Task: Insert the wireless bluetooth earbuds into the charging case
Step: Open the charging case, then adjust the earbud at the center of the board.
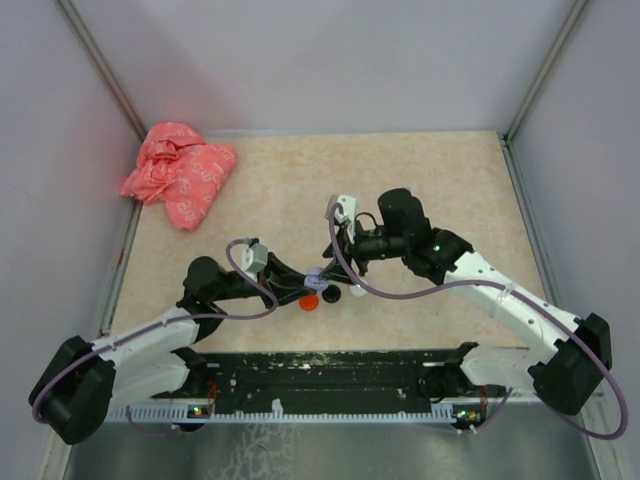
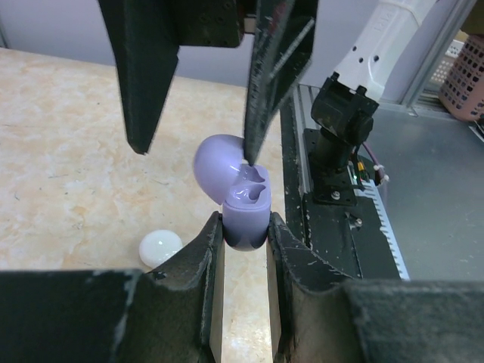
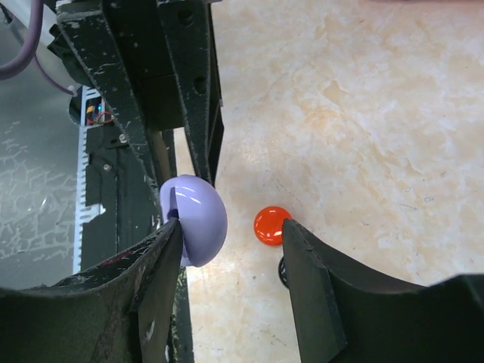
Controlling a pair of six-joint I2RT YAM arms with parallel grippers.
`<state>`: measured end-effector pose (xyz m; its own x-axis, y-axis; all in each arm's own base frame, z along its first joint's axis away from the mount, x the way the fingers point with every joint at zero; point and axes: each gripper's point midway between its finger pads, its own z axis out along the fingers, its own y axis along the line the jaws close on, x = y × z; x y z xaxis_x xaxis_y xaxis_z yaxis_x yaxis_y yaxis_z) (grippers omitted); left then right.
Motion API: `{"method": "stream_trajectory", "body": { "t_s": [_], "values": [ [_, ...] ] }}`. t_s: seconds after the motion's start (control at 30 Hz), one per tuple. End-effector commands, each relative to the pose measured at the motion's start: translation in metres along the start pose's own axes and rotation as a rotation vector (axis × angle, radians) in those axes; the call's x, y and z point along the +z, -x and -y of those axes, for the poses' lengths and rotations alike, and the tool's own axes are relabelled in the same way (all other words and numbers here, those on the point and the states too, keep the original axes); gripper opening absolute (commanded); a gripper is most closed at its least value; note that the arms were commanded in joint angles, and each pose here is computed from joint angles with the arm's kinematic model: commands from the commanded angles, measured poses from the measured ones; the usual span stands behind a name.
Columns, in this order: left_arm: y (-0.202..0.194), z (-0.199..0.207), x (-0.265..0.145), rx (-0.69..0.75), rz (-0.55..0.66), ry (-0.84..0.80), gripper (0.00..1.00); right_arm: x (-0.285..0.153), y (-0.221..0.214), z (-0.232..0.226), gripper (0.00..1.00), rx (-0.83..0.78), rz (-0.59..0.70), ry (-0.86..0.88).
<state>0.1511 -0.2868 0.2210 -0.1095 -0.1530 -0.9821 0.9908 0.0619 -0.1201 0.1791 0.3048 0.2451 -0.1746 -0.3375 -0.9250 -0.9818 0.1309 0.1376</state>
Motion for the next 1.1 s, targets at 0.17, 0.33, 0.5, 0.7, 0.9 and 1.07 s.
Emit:
{"method": "stream_trajectory", "body": {
  "t_s": [0.17,0.33,0.5,0.7,0.9,1.07],
  "values": [
    [0.004,0.016,-0.002,0.094,-0.010,-0.093,0.00,-0.007,0.024,0.009,0.54,-0.034,0.068,-0.061],
    [0.001,0.008,-0.003,0.102,-0.008,-0.043,0.00,-0.005,0.026,0.006,0.54,-0.021,0.067,-0.037],
    [-0.017,-0.039,-0.010,0.024,-0.047,0.229,0.00,-0.007,0.030,0.020,0.56,-0.002,0.060,-0.096],
    [-0.043,-0.082,-0.034,-0.022,-0.092,0.489,0.00,-0.008,0.016,0.074,0.56,0.130,0.028,-0.267],
    [-0.053,-0.107,-0.056,-0.061,-0.119,0.611,0.00,-0.011,-0.013,0.147,0.53,0.236,-0.034,-0.527],
    [-0.058,-0.117,-0.070,-0.042,-0.130,0.666,0.00,-0.025,-0.042,0.213,0.50,0.320,-0.080,-0.751]
  ]
}}
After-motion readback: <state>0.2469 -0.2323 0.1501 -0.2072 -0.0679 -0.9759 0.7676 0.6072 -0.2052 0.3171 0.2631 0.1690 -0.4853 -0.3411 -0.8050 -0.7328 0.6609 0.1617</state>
